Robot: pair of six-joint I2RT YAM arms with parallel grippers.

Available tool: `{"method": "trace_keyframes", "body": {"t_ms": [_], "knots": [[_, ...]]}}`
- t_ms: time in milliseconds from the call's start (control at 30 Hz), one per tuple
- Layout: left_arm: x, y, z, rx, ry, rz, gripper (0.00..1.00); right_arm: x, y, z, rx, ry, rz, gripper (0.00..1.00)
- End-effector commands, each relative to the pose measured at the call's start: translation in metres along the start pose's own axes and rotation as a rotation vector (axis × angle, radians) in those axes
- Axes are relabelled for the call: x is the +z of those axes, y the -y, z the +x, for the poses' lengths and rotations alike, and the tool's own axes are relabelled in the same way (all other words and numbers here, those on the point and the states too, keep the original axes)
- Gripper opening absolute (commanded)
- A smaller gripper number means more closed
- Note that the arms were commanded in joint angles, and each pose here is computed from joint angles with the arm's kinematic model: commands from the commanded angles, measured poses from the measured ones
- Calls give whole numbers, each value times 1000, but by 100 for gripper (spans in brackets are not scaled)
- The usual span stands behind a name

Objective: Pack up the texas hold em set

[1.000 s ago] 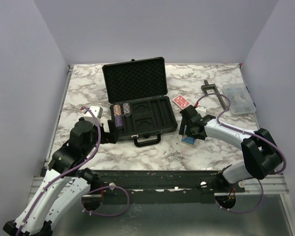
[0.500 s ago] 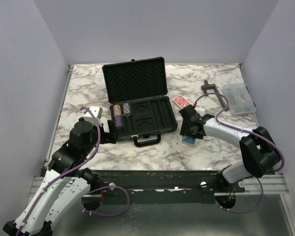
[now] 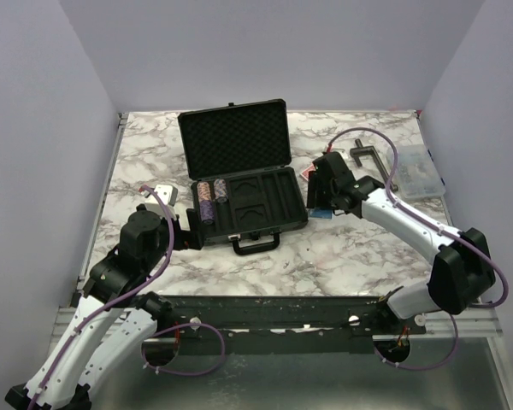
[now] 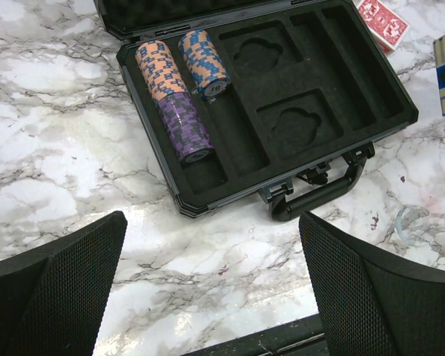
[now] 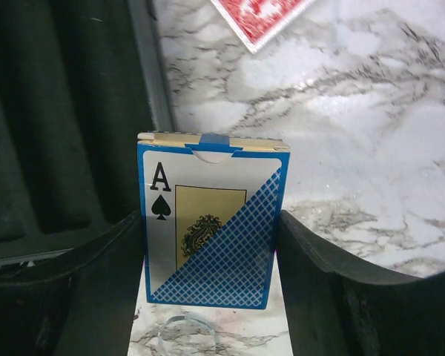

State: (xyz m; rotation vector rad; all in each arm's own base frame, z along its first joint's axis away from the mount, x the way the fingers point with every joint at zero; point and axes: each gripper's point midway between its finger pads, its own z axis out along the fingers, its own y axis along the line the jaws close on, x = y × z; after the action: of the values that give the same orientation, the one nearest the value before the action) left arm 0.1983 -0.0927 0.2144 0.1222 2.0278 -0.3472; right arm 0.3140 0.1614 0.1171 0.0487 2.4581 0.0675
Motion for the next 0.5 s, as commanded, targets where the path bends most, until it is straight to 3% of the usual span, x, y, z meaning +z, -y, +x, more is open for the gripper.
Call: {"method": "trace_keyframes", "body": {"t_ms": [0, 467], "knots": [[0, 2, 3, 9, -2, 20, 98, -21, -31, -37, -101, 93, -176, 46], [0, 1, 2, 11, 5, 13, 98, -36, -113, -89, -380, 197, -529, 46]]}}
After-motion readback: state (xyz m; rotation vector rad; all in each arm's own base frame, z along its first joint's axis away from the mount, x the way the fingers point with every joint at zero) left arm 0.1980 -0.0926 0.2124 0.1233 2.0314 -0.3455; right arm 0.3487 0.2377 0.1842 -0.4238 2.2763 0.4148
